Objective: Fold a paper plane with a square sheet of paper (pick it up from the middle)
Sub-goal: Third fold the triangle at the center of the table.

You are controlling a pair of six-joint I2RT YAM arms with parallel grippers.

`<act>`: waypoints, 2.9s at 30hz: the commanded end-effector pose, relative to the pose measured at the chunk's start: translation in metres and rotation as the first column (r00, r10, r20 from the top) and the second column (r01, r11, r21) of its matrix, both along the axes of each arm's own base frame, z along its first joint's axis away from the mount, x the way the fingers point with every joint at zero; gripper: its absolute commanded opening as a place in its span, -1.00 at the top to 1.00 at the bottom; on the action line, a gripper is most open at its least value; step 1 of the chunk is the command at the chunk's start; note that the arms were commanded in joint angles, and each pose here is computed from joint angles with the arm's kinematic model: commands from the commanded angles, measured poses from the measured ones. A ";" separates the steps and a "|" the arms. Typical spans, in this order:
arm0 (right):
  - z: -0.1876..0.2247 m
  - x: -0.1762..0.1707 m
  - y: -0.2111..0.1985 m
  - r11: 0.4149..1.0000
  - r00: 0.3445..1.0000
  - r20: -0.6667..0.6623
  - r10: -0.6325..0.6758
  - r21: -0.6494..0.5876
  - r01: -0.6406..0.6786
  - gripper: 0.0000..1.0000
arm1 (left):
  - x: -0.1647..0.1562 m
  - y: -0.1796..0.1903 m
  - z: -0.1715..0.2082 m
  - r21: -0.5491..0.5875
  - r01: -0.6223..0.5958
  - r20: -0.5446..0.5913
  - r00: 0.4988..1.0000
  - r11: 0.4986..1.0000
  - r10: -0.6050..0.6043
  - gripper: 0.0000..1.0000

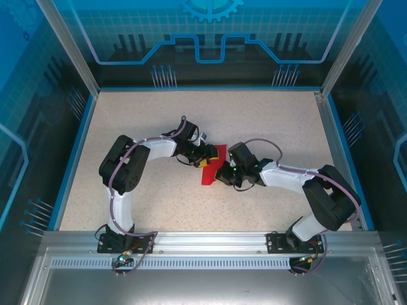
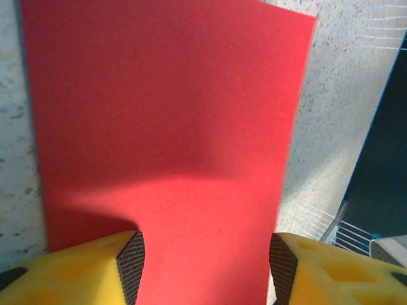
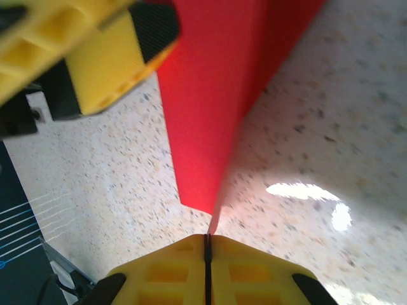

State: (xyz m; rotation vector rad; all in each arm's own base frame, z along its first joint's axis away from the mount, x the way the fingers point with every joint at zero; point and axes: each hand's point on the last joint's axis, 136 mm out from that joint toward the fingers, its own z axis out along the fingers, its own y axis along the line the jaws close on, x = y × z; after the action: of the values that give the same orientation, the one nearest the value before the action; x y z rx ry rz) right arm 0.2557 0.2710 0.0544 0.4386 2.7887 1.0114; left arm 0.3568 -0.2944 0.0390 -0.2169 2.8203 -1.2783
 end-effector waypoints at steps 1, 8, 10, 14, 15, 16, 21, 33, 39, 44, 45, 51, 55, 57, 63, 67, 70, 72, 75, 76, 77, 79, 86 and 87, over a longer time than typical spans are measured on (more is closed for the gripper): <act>0.000 0.010 0.006 1.000 1.000 -0.004 0.030 -0.002 -0.030 0.84 | -0.001 0.001 -0.006 0.022 0.017 -0.007 1.000 1.000 -0.017 -0.16; -0.010 0.023 0.011 0.999 0.999 -0.005 0.045 -0.022 -0.045 0.83 | 0.002 0.000 0.013 0.005 0.012 0.028 1.000 1.000 -0.012 -0.15; -0.009 0.030 0.016 0.999 0.999 0.000 0.049 -0.023 -0.049 0.83 | 0.008 0.000 0.027 -0.004 0.001 0.065 0.998 1.000 -0.001 -0.15; -0.016 0.031 0.015 0.998 0.998 -0.019 0.054 -0.037 -0.055 0.83 | 0.026 0.007 0.042 0.027 -0.040 0.138 0.990 0.999 0.036 -0.15; -0.018 0.031 0.015 0.998 0.998 -0.026 0.056 -0.039 -0.057 0.83 | 0.030 0.010 0.041 0.041 -0.052 0.146 0.988 0.998 0.045 -0.14; -0.020 0.031 0.014 0.998 0.998 -0.031 0.054 -0.042 -0.055 0.83 | 0.034 0.011 0.038 0.052 -0.057 0.151 0.987 0.997 0.048 -0.14; -0.022 0.029 0.012 0.997 0.997 -0.043 0.059 -0.048 -0.061 0.82 | 0.047 0.007 0.020 0.082 -0.050 0.120 0.992 0.995 0.040 -0.06; -0.020 0.020 0.007 0.993 0.994 -0.066 0.091 -0.073 -0.096 0.81 | 0.035 0.011 -0.018 0.260 0.022 0.032 0.999 0.965 -0.031 -0.01; -0.015 0.011 0.004 0.989 0.990 -0.079 0.118 -0.080 -0.124 0.81 | 0.012 0.017 -0.030 0.299 0.049 -0.033 0.999 0.953 -0.041 -0.01; -0.007 0.006 0.003 0.987 0.988 -0.069 0.137 -0.075 -0.142 0.81 | -0.011 0.020 -0.030 0.298 0.048 -0.058 0.998 0.953 -0.032 -0.01; -0.006 0.006 0.005 0.987 0.988 -0.061 0.142 -0.067 -0.146 0.81 | -0.013 0.020 -0.030 0.297 0.043 -0.060 0.998 0.954 -0.027 -0.01; -0.003 0.024 0.021 0.990 0.991 -0.005 0.135 -0.027 -0.135 0.81 | -0.011 0.023 -0.031 0.310 0.020 -0.045 0.999 0.950 -0.006 -0.01; -0.008 0.027 0.027 0.987 0.988 -0.009 0.153 -0.042 -0.153 0.81 | -0.007 0.020 -0.025 0.303 0.021 -0.033 0.999 0.953 -0.012 -0.01; -0.012 0.025 0.028 0.985 0.986 -0.021 0.165 -0.052 -0.166 0.81 | -0.005 0.019 -0.023 0.297 0.020 -0.028 1.000 0.955 -0.012 -0.01; -0.020 0.019 0.028 0.976 0.979 -0.042 0.201 -0.078 -0.203 0.81 | -0.007 0.018 -0.023 0.293 0.031 -0.035 0.999 0.956 -0.021 -0.01; -0.022 0.017 0.026 0.970 0.974 -0.047 0.220 -0.096 -0.224 0.80 | -0.008 0.018 -0.023 0.290 0.034 -0.037 0.999 0.956 -0.024 -0.01; -0.024 0.016 0.026 0.964 0.970 -0.051 0.236 -0.110 -0.240 0.80 | -0.007 0.017 -0.022 0.284 0.035 -0.034 0.999 0.958 -0.026 -0.01; -0.025 0.017 0.027 0.962 0.969 -0.052 0.243 -0.111 -0.248 0.80 | -0.008 0.017 -0.022 0.285 0.035 -0.036 0.999 0.958 -0.026 -0.01; -0.025 0.018 0.030 0.960 0.966 -0.049 0.253 -0.108 -0.257 0.79 | -0.007 0.017 -0.020 0.282 0.035 -0.033 0.999 0.959 -0.027 -0.01; -0.025 0.018 0.031 0.959 0.965 -0.051 0.256 -0.109 -0.260 0.79 | -0.008 0.017 -0.021 0.283 0.036 -0.036 0.999 0.958 -0.027 -0.02; -0.026 0.018 0.031 0.958 0.964 -0.053 0.259 -0.112 -0.264 0.79 | -0.008 0.017 -0.021 0.282 0.037 -0.035 0.999 0.959 -0.028 -0.02; -0.027 0.016 0.033 0.955 0.962 -0.059 0.268 -0.111 -0.273 0.79 | -0.008 0.017 -0.020 0.278 0.037 -0.035 0.999 0.960 -0.028 -0.02; -0.027 0.009 0.036 0.944 0.950 -0.066 0.304 -0.112 -0.310 0.79 | -0.009 0.015 -0.018 0.269 0.037 -0.034 0.999 0.962 -0.029 -0.02; -0.027 0.009 0.037 0.943 0.949 -0.065 0.307 -0.113 -0.313 0.79 | -0.009 0.016 -0.018 0.269 0.037 -0.034 0.999 0.962 -0.029 -0.02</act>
State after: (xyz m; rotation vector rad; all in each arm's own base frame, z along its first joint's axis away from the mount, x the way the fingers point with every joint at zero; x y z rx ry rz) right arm 0.2775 0.2965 0.0281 0.1073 2.9666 0.8692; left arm 0.3654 -0.2838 0.0251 -0.1483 2.9204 -0.9139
